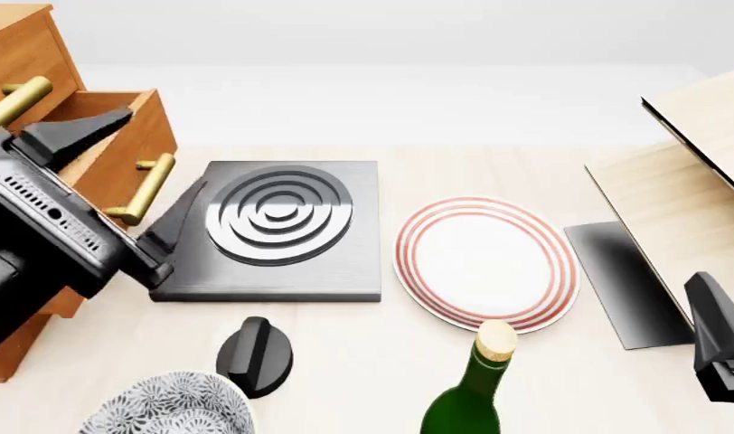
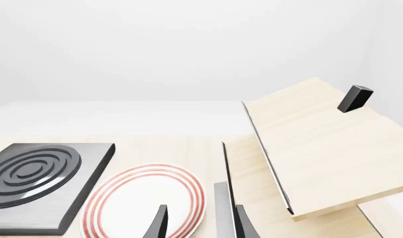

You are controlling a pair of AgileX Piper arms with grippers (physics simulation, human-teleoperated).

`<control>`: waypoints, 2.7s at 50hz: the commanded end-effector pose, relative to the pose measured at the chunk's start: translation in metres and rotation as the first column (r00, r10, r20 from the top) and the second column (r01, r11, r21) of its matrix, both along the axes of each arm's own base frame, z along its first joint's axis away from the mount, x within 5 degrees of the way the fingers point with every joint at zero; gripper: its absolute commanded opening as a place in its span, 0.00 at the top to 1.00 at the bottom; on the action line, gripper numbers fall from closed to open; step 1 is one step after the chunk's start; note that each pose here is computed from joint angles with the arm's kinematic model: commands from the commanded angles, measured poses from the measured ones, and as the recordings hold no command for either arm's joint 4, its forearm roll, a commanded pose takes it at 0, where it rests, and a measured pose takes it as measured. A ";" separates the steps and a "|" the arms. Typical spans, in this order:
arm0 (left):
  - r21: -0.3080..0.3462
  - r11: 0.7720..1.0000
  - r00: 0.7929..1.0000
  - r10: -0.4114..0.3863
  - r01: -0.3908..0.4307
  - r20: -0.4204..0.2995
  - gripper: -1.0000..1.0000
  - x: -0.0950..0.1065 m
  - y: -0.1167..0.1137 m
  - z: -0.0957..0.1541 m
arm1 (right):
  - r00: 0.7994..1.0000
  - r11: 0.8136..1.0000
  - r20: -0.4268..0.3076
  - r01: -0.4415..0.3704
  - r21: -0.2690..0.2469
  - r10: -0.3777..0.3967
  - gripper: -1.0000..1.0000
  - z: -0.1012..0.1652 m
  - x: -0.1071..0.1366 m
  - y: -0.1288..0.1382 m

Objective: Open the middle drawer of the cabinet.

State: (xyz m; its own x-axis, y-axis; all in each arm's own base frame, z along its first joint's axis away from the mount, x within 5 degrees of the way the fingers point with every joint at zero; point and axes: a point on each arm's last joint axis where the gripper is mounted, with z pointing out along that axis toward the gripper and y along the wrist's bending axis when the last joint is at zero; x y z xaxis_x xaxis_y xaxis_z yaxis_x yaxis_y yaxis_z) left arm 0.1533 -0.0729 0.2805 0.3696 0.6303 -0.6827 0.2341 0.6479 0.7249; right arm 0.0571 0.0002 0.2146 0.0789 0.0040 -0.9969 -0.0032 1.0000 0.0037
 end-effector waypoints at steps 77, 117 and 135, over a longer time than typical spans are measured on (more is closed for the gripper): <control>-0.311 0.803 0.686 0.159 -0.508 -0.710 0.00 0.103 0.030 0.172 | 1.000 1.000 0.000 0.000 0.000 0.000 0.00 0.000 0.000 0.000; -0.309 0.752 0.639 0.188 -0.582 -0.746 0.00 0.175 0.037 0.165 | 1.000 1.000 0.000 0.000 0.000 0.000 0.00 0.000 0.000 0.000; -0.298 0.721 0.605 0.207 -0.625 -0.769 0.00 0.194 0.048 0.164 | 1.000 1.000 0.000 0.000 0.000 0.000 0.00 0.000 0.000 0.000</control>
State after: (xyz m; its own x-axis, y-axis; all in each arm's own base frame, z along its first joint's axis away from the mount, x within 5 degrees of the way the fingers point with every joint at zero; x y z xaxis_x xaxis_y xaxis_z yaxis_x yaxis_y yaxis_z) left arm 0.3367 -0.0305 0.4453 -0.4861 0.0953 -0.8687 0.1152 0.9924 0.0444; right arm 0.0571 0.0002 0.2146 0.0789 0.0039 -0.9969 -0.0033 1.0000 0.0037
